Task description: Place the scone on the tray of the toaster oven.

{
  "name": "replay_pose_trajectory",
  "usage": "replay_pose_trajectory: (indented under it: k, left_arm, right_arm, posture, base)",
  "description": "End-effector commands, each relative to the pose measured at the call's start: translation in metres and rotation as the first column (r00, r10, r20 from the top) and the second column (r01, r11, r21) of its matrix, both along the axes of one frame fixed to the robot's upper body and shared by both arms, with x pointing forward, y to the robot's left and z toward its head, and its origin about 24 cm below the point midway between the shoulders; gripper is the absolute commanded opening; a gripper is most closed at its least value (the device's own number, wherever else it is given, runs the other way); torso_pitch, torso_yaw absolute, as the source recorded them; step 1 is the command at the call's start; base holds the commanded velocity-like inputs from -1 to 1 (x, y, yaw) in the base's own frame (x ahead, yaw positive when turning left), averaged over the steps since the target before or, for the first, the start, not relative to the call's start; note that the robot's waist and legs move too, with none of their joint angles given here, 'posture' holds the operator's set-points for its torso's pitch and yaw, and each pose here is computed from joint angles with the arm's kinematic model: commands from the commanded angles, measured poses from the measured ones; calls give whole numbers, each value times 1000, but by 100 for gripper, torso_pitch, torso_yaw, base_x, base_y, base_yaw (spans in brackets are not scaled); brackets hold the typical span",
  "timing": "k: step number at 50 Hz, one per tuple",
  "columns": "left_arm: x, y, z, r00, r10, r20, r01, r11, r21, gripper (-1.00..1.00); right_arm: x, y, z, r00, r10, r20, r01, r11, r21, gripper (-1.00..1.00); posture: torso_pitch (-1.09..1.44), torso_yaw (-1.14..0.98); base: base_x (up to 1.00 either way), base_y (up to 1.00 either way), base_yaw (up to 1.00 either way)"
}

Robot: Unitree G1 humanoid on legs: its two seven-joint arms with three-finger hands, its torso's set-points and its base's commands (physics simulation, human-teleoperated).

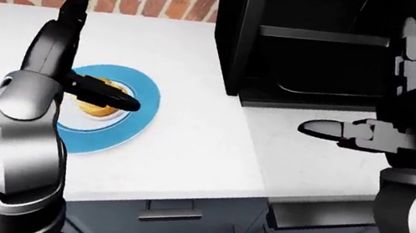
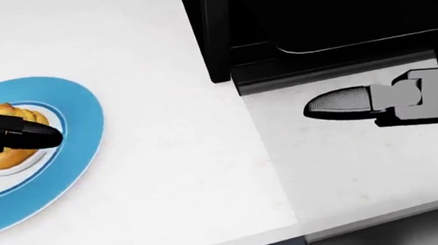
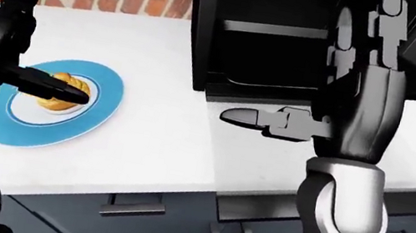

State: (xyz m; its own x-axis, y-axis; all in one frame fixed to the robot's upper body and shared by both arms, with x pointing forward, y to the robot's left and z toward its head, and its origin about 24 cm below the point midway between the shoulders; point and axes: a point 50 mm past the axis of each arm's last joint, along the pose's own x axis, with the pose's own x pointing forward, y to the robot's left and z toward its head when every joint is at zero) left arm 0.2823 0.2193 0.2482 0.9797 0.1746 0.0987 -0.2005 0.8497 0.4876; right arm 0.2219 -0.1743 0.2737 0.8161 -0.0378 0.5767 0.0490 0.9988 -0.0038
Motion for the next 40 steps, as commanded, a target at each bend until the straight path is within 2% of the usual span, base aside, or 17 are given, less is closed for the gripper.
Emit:
replay_pose_trajectory:
  k: [1,9,16,22,29,40]
  left_arm:
    - [-6,5,13,998,21,53,-22,1000,19,100]
    - [-6,27,3,998,67,-3,-67,998,-4,100]
    - [4,38,-7,996,76,-46,-76,997,-11,100]
    - [12,42,-9,995,85,-57,-85,996,3,100]
    - [29,40,-14,996,68,-60,-68,998,-4,100]
    - [28,49,-26,992,80,-94,-80,997,2,100]
  right_arm:
    - [-6,0,9,997,0,72,0,1000,-3,100]
    - [-8,-1,7,997,-5,71,5,1000,-3,100]
    - [-10,-2,6,998,-6,70,6,1000,-2,100]
    - [-9,-1,4,998,-6,67,7,1000,-4,100]
    - [-9,-1,4,998,-11,67,12,1000,-5,100]
    - [-8,-1,6,998,-10,69,11,1000,-6,100]
  posture:
    - [0,0]
    - [0,0]
    - [0,0]
    - [0,0]
    - [0,0]
    - [0,0]
  base:
    - [0,0,0]
    - [0,0,0]
    - [0,0,0]
    - [0,0,0]
    - [0,0,0]
    - [0,0,0]
